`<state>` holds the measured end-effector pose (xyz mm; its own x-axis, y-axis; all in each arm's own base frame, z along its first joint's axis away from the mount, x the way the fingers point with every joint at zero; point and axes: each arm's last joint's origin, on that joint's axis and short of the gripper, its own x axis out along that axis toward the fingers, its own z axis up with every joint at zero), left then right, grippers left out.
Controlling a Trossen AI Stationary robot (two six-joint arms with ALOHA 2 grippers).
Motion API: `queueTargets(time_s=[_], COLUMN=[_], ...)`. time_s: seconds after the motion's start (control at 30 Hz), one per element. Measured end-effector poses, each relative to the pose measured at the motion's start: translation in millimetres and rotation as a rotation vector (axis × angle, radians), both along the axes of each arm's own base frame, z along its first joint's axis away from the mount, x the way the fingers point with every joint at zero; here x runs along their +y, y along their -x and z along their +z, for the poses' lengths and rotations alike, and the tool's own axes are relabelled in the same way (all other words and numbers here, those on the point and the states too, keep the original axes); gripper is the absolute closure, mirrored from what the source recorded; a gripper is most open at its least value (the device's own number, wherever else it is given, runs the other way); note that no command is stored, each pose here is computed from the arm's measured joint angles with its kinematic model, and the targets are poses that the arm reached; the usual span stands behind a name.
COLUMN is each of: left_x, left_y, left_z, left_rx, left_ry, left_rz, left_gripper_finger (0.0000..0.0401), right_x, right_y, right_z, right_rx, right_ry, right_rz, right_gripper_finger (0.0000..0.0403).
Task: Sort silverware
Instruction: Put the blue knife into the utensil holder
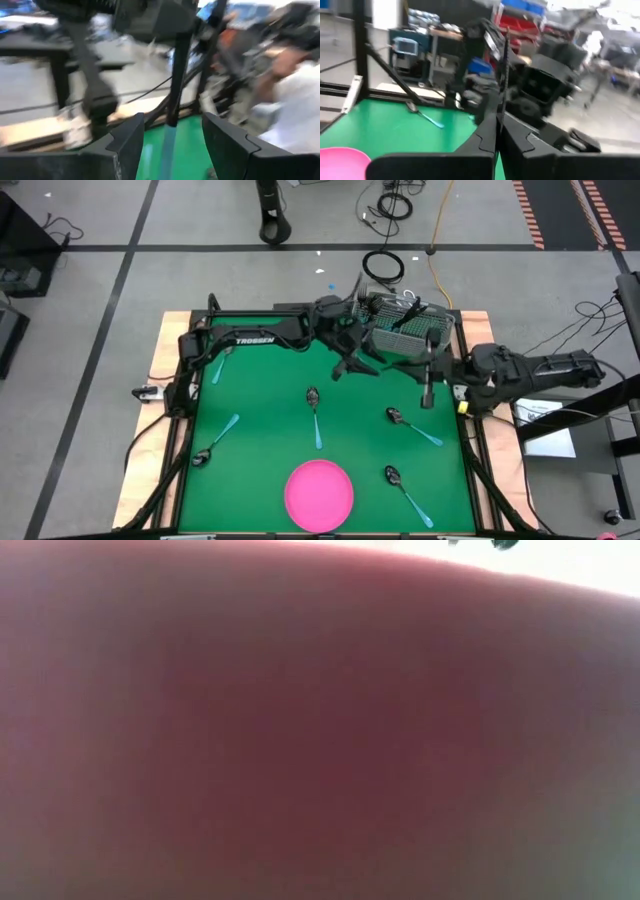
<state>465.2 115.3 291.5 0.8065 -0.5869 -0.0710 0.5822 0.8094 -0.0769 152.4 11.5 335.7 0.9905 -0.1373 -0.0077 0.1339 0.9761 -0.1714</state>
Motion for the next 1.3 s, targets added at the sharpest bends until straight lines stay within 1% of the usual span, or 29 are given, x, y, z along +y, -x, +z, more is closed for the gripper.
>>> queueTargets(time_s=[0.07, 0.13, 0.27, 0.43, 0.57, 0.67, 0.77, 0.83, 0.9, 1.0, 1.03, 1.17, 1.3], left_x=[-4, -8, -12, -12, -12, -11, -11, -10, -9, -7, -6, -6, -7], left_y=[-2, -3, -4, -5, -4, -4, -5, -5, -5, -5, -4, -5, -5], left_z=[-6, -10, -11, -11, -13, -14, -14, -14, -14, -14, -14, -14, -14], left_rx=[0.026, 0.043, 0.034, 0.044, 0.066, 0.073, 0.071, 0.069, 0.071, 0.063, 0.063, 0.068, 0.065], left_ry=[-0.061, -0.097, -0.115, -0.119, -0.121, -0.125, -0.134, -0.138, -0.144, -0.169, -0.171, -0.167, -0.167], left_rz=[0.070, 0.095, 0.086, 0.110, 0.128, 0.148, 0.164, 0.175, 0.195, 0.214, 0.217, 0.220, 0.220], left_gripper_finger=[0.0198, 0.0198, 0.0198, 0.0198, 0.0199, 0.0207, 0.0236, 0.0266, 0.0304, 0.0374, 0.0387, 0.0393, 0.0396], right_x=[-3, -6, -12, -18, -23, -26, -28, -28, -29, -29, -29, -29, -29], right_y=[-1, -2, -8, -20, -25, -27, -26, -26, -26, -26, -26, -26, -22], right_z=[-2, -4, -11, -19, -23, -25, -25, -25, -25, -26, -26, -26, -24], right_rx=[0.015, 0.029, 0.083, 0.131, 0.145, 0.149, 0.149, 0.149, 0.151, 0.168, 0.173, 0.170, 0.157], right_ry=[-0.041, -0.067, -0.101, -0.128, -0.174, -0.175, -0.175, -0.174, -0.171, -0.147, -0.142, -0.158, -0.161], right_rz=[-0.022, -0.042, -0.088, -0.133, -0.171, -0.197, -0.207, -0.209, -0.209, -0.204, -0.205, -0.215, -0.222], right_gripper_finger=[0.0403, 0.0403, 0.0403, 0.0403, 0.0403, 0.0403, 0.0403, 0.0403, 0.0403, 0.0403, 0.0403, 0.0388, 0.0352])
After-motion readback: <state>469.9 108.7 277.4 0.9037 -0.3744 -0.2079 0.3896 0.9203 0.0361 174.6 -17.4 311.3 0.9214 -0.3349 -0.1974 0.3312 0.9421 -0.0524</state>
